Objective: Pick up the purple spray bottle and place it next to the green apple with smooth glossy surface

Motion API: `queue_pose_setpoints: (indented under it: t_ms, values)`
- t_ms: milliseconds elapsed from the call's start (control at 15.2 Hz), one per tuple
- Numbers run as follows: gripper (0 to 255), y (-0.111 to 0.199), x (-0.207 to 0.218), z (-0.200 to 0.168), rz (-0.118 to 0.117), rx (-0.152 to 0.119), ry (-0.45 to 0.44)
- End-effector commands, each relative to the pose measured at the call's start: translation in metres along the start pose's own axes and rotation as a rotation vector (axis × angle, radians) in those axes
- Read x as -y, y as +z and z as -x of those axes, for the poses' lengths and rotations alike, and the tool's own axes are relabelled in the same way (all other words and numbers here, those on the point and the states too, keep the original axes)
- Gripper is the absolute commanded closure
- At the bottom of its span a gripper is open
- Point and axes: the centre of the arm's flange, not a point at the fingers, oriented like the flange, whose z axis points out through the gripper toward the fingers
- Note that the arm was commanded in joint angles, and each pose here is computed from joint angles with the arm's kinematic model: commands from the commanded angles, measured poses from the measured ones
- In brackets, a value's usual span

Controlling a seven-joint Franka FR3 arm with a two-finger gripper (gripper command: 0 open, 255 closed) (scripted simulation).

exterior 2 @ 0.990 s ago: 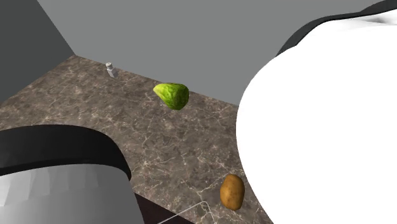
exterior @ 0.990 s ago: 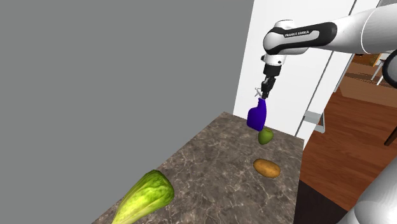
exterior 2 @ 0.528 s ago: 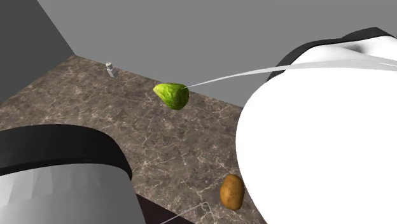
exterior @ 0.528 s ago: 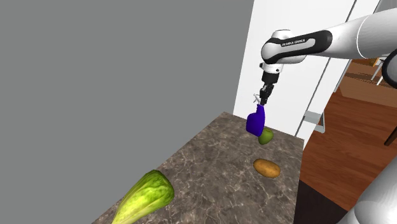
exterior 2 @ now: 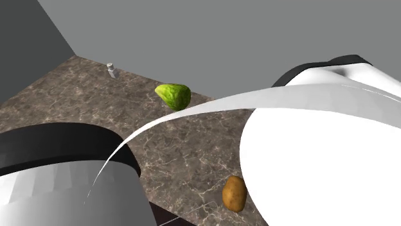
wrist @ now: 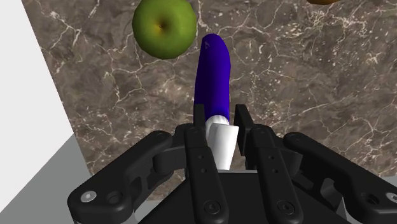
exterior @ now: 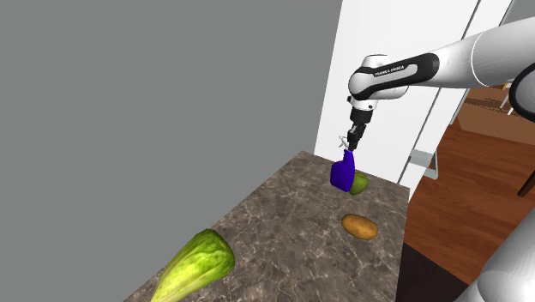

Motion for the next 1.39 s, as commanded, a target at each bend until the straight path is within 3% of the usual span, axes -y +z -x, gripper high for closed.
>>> queue_pose_setpoints:
  t_ms: [0, 198, 726, 792, 1122, 1320]
  values:
    - [255, 0.011, 0.0, -0.001, 0.0, -0.001, 0.0]
    - [255, 0.025, 0.0, -0.001, 0.0, -0.001, 0.0]
    - [255, 0.025, 0.0, -0.001, 0.0, -0.001, 0.0]
    - [0, 0.025, 0.0, -0.001, 0.0, -0.001, 0.0]
    - [0, 0.025, 0.0, -0.001, 0.0, -0.001, 0.0]
    - [0, -0.014, 0.0, -0.001, 0.0, -0.001, 0.0]
